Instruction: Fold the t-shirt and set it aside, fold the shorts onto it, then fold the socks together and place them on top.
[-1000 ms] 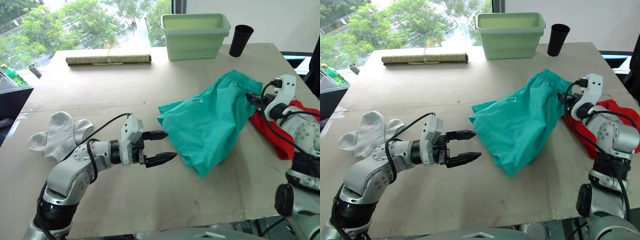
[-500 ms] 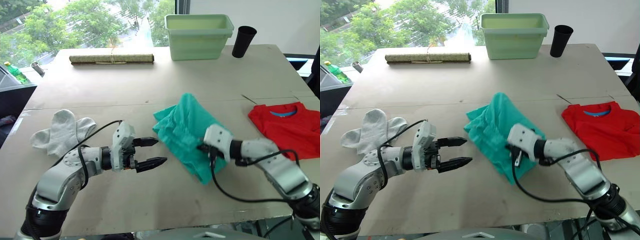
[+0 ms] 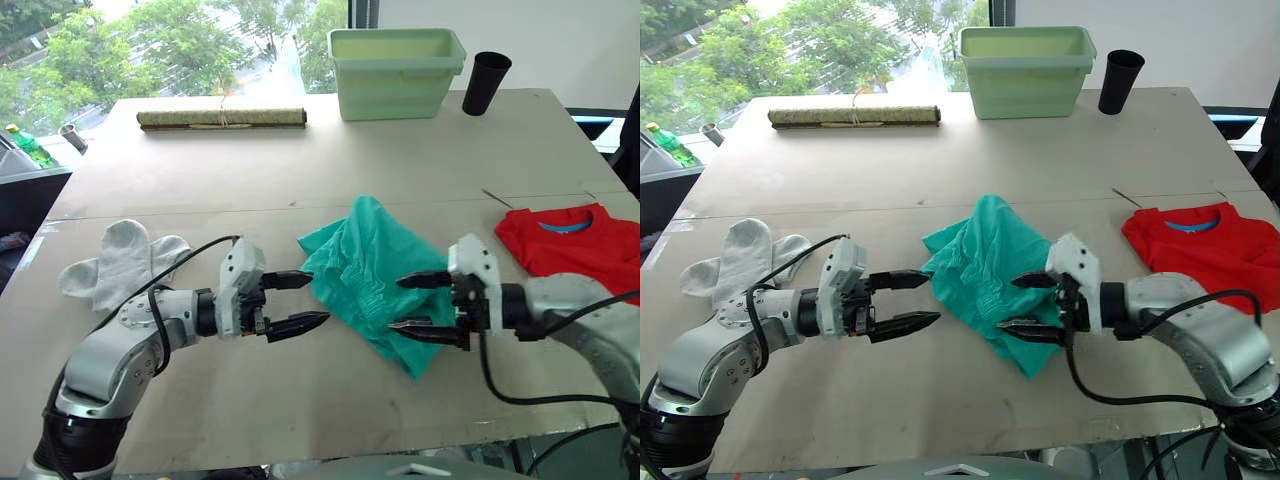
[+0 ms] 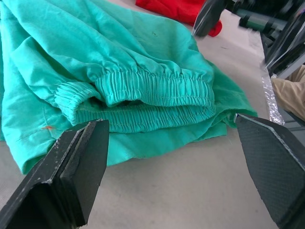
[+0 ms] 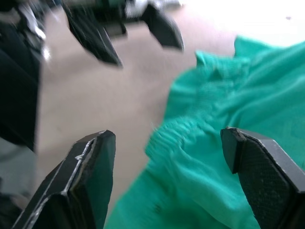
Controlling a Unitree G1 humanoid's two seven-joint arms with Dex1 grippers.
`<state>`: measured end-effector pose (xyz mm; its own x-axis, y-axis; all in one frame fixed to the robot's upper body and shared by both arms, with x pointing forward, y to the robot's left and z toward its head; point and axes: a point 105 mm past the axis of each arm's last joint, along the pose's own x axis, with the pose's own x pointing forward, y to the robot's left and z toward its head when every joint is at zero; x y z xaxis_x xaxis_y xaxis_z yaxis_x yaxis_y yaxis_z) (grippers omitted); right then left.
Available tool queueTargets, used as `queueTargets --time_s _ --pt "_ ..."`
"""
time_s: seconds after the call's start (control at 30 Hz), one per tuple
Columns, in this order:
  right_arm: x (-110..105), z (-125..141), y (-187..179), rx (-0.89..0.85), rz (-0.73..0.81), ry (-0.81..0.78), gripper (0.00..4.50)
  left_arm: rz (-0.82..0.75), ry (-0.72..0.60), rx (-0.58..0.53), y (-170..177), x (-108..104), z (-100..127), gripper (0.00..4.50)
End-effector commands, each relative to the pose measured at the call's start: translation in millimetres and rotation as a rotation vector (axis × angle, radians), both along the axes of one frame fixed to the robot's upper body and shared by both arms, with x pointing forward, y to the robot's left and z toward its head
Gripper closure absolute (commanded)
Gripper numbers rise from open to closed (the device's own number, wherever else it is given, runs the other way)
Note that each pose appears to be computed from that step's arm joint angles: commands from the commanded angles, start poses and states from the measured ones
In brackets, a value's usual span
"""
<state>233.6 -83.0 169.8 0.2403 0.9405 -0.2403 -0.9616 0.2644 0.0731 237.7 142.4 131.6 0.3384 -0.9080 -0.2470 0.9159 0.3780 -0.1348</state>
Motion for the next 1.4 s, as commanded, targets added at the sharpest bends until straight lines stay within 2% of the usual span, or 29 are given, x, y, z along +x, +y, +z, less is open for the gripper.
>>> queueTargets --time_s 0.03,0.1,0.17,0.27,0.43,0.5,0.57,0.63,0.67,0.8,0.83,0.87,0.9,0.93,1.07,1.13,1.23,1.4 --pt "36 34 -8 0.081 -0.135 -0.045 0.04 -0.009 -0.067 -0.034 -4 0 14 0.00" --pt "72 27 -15 -0.002 -0.276 -0.031 0.04 0.015 -0.085 -0.038 -3 -1 16 0.00" --pt "98 13 -21 -0.115 -0.359 -0.014 0.04 0.044 -0.100 -0.047 -3 -2 18 0.00" --pt "109 -9 -14 -0.210 -0.315 0.071 0.04 0.075 -0.106 -0.069 -5 -6 18 0.00" --pt "101 -52 7 -0.318 -0.112 0.194 0.04 0.098 -0.096 -0.072 -9 -18 12 0.00" --pt "90 -62 12 -0.323 -0.015 0.243 0.04 0.104 -0.096 -0.077 -11 -22 12 0.00" --pt "87 -74 13 -0.372 0.024 0.231 0.04 0.102 -0.096 -0.077 -13 -24 11 0.00" --pt "90 -78 13 -0.400 0.016 0.197 0.56 0.101 -0.097 -0.077 -14 -25 11 0.00" --pt "90 -78 14 -0.402 0.020 0.179 0.87 0.099 -0.097 -0.077 -15 -25 11 0.00" --pt "88 -73 11 -0.406 0.000 0.072 2.71 0.086 -0.097 -0.075 -15 -23 9 0.00" --pt "86 -72 8 -0.413 0.003 0.014 3.32 0.078 -0.097 -0.078 -15 -22 9 0.00" --pt "84 -72 7 -0.418 0.009 -0.025 3.64 0.073 -0.097 -0.081 -16 -21 9 0.00" --pt "81 -71 2 -0.431 0.004 -0.088 4.19 0.058 -0.101 -0.084 -18 -19 9 0.00" --pt "76 -66 -2 -0.422 0.004 -0.160 4.47 0.043 -0.107 -0.094 -21 -16 10 0.00" --pt "64 -21 -19 -0.248 -0.184 -0.217 4.47 -0.042 -0.113 -0.128 -35 -14 17 0.00" --pt "47 6 -38 -0.149 -0.303 -0.240 4.47 -0.087 -0.138 -0.147 -41 -12 24 0.00" --pt "28 16 -62 -0.149 -0.450 -0.282 4.47 -0.152 -0.164 -0.184 -50 -12 35 0.00" --pt "3 33 -86 -0.217 -0.610 -0.367 4.47 -0.303 -0.135 -0.198 -62 -27 38 0.00"
